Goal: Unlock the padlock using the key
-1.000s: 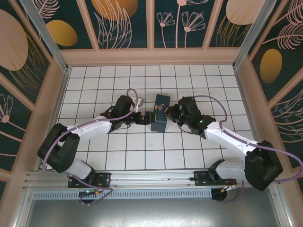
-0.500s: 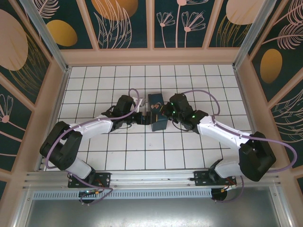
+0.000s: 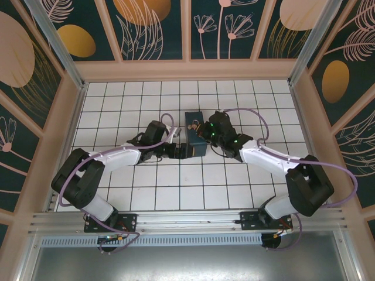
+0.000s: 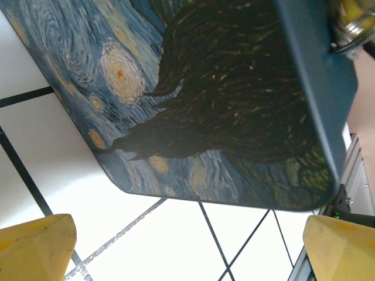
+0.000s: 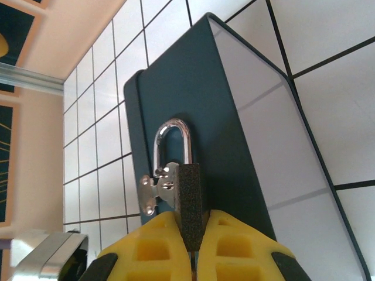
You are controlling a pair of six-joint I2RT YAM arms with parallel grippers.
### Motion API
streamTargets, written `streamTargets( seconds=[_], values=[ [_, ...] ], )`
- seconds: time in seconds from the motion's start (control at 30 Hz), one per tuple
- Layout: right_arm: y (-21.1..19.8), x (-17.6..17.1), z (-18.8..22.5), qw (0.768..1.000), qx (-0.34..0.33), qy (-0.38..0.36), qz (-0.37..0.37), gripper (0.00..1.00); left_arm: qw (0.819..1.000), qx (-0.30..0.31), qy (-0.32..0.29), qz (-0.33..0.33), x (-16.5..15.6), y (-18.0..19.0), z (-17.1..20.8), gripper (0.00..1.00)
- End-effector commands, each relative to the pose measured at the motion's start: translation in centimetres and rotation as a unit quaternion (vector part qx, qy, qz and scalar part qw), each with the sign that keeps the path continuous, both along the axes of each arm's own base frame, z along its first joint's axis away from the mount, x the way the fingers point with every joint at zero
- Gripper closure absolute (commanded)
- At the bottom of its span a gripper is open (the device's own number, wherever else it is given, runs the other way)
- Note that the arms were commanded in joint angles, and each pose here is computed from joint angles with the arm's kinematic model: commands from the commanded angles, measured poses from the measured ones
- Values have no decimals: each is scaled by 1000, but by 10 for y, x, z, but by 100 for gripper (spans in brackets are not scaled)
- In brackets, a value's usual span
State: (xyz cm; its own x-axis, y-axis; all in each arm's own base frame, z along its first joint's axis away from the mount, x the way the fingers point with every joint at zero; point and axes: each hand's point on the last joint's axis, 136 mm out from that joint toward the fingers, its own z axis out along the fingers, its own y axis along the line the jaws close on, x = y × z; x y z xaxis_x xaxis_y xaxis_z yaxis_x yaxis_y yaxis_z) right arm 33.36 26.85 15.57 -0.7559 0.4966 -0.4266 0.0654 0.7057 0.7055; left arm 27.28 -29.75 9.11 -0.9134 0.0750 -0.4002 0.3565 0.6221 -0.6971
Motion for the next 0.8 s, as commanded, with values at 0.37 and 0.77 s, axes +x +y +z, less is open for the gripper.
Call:
streamTargets(
  seconds=[0.37, 0.77],
  values=[
    [-65, 36, 38, 995, 7, -59, -83, 100, 987, -2, -92, 135, 90, 53, 58, 1],
    [-173, 2, -79, 987, -53, 71, -135, 97, 976, 51, -121, 171, 123, 67, 63, 1]
  ],
)
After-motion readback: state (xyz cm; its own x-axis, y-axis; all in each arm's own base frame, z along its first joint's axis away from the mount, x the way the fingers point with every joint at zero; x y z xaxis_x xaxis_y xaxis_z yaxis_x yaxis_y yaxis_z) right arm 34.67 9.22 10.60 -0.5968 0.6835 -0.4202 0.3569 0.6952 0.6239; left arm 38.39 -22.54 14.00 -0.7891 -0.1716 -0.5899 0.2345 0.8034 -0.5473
